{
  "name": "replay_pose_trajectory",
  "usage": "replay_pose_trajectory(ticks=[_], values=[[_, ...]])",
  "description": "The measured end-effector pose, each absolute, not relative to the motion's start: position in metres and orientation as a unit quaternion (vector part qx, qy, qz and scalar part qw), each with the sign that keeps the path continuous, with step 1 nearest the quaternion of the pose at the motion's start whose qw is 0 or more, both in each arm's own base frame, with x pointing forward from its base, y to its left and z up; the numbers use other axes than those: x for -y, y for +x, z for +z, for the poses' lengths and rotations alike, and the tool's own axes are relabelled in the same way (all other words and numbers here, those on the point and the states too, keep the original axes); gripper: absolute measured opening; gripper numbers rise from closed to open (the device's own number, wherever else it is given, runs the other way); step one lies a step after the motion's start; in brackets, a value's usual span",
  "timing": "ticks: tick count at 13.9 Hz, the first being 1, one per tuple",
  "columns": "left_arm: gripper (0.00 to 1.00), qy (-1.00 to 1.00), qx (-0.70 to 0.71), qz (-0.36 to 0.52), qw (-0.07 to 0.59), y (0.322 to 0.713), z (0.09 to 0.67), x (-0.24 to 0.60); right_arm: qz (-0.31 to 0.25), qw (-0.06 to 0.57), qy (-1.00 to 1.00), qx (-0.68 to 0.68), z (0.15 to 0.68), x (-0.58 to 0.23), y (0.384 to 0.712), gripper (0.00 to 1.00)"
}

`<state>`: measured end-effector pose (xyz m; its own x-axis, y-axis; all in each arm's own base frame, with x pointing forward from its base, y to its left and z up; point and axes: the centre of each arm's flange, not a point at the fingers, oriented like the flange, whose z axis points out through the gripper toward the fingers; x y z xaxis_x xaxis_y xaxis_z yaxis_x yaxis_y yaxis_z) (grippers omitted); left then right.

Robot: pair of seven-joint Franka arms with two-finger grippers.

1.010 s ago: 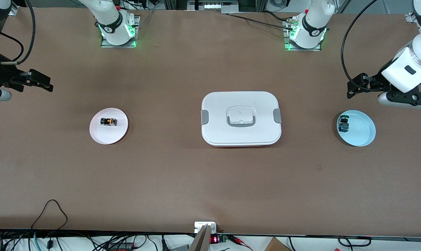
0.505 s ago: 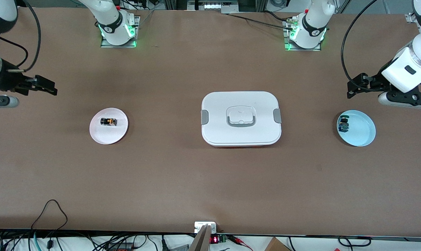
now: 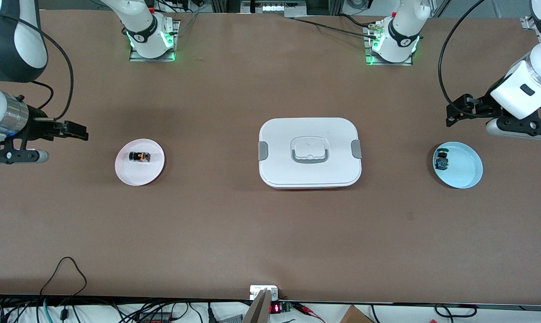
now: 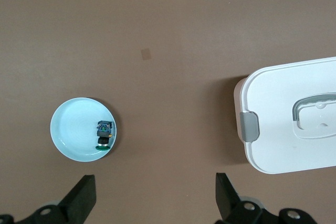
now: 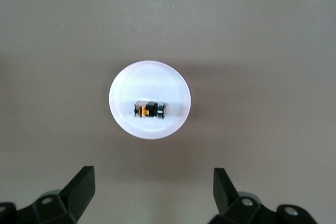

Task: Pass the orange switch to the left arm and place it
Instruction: 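Reach the right gripper toward the orange switch on the white plate, then lower the right gripper and close it on the orange switch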

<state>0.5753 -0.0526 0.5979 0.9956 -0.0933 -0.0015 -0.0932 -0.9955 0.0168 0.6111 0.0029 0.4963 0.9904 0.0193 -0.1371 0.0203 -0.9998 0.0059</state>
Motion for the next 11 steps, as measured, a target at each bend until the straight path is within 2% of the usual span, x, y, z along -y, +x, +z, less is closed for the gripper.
replay_pose_trajectory(ticks=[7, 11], values=[[1.00, 0.999, 0.049, -0.001, 0.008, 0.575, 0.598, 0.055, -0.073, 0.010, 0.997, -0.025, 0.423, -0.023, 0.640, 1.00], [1.00, 0.998, 0.056, -0.001, 0.009, 0.574, 0.598, 0.063, -0.060, 0.012, 0.998, -0.030, 0.363, -0.028, 0.636, 1.00]])
